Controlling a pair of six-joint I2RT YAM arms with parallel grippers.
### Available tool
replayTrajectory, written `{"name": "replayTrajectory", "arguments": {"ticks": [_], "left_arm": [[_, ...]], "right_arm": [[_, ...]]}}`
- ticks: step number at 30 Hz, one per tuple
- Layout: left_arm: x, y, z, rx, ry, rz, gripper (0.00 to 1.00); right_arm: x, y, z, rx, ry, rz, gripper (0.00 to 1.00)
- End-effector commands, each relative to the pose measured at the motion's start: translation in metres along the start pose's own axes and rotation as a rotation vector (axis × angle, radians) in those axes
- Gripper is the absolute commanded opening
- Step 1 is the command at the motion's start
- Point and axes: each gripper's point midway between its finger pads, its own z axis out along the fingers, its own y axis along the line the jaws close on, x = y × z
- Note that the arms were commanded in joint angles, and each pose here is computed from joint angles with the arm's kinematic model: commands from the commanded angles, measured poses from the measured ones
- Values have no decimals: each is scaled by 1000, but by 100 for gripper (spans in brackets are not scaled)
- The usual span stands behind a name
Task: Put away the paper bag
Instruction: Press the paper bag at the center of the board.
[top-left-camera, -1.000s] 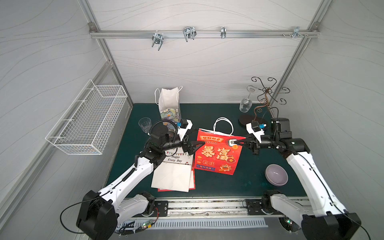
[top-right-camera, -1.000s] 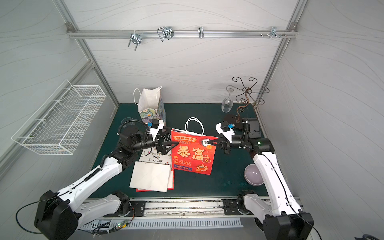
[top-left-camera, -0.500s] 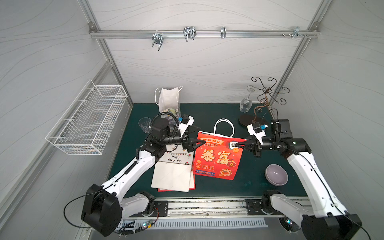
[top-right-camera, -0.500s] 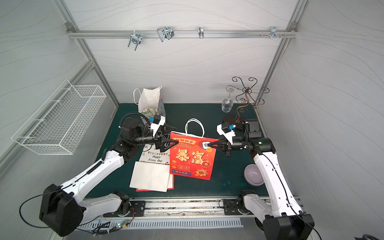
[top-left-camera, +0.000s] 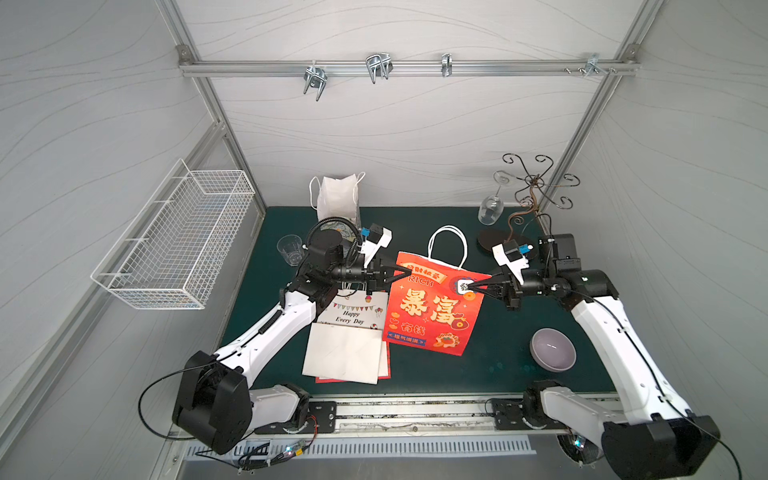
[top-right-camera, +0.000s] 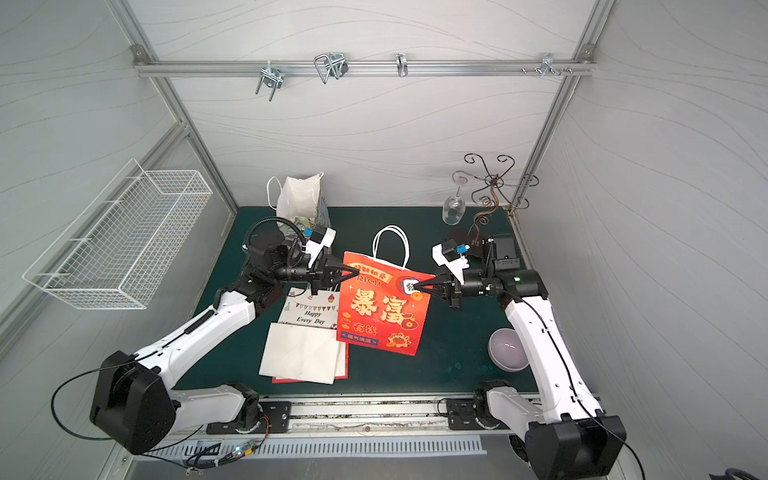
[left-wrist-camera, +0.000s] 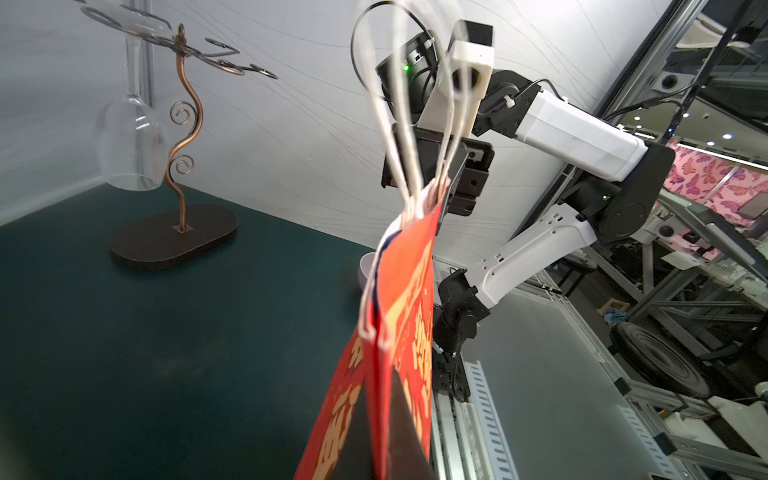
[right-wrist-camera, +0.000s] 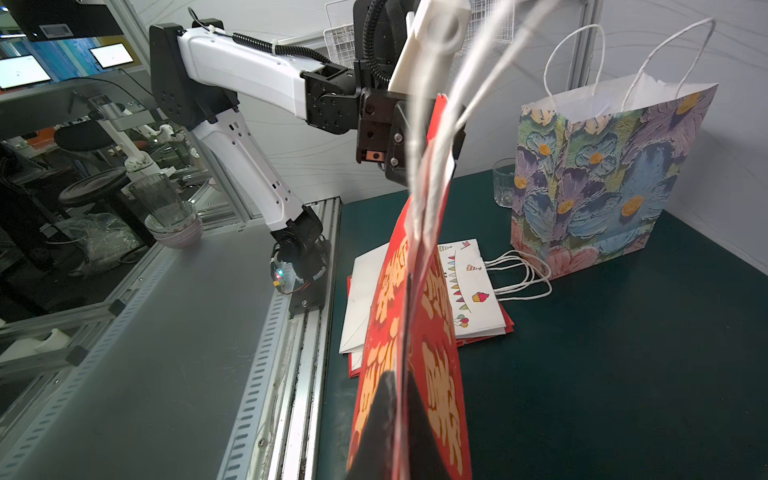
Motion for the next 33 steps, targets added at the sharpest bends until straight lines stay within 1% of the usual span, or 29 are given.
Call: {"name": "replayTrajectory", "arguments": {"ticks": [1, 2, 3, 4, 5, 6, 7, 8, 9, 11, 14, 16, 18, 20, 24, 26, 27, 29, 31, 32, 33], "left_arm": [[-31, -7, -3, -6, -75, 112, 0], [-34, -4, -3, -38, -92, 115, 0], [-36, 1, -2, -79, -106, 118, 0], [-37, 8, -2, -142, -120, 118, 0], [-39, 15, -2, -211, -133, 122, 0], [-34, 23, -1, -281, -124, 103, 0], [-31, 30, 0, -351, -117, 111, 0], [-28, 36, 2, -431, -105, 105, 0], [-27, 43, 2, -504, -106, 95, 0], [-25, 52, 4, -592, -122, 63, 0], [-24, 59, 9, -663, -157, 28, 0], [-23, 61, 13, -698, -159, 38, 0], [-24, 60, 18, -690, -159, 55, 0], [-24, 67, 18, -732, -158, 39, 0], [-27, 73, 23, -750, -199, 28, 0], [-25, 78, 28, -764, -213, 31, 0], [-29, 79, 32, -760, -238, 42, 0], [-27, 82, 40, -759, -252, 62, 0], [-25, 84, 50, -760, -253, 91, 0], [-23, 85, 55, -765, -254, 110, 0], [-21, 87, 60, -769, -249, 124, 0]], "right_arm": [[0, -8, -1, 47, 7, -4, 21], [1, -13, -2, 74, 10, 6, 33], [2, -19, -4, 103, 13, 13, 43], [4, -26, -7, 141, 18, 25, 55], [7, -34, -10, 192, 29, 38, 65], [10, -41, -13, 242, 39, 50, 72], [14, -52, -18, 312, 54, 67, 84], [17, -63, -24, 391, 70, 85, 98], [21, -73, -30, 463, 81, 104, 99], [29, -90, -43, 594, 107, 152, 99], [42, -104, -57, 708, 156, 208, 99], [47, -109, -62, 750, 178, 228, 99], [48, -111, -65, 769, 184, 243, 99], [48, -111, -65, 772, 180, 250, 99], [44, -115, -68, 801, 152, 292, 99], [43, -122, -75, 865, 110, 392, 94], [42, -126, -80, 903, 88, 455, 92], [39, -133, -90, 975, 36, 637, 84], [35, -133, -91, 989, -4, 807, 81], [30, -132, -89, 984, -19, 870, 81], [25, -130, -86, 975, -23, 905, 81]]}}
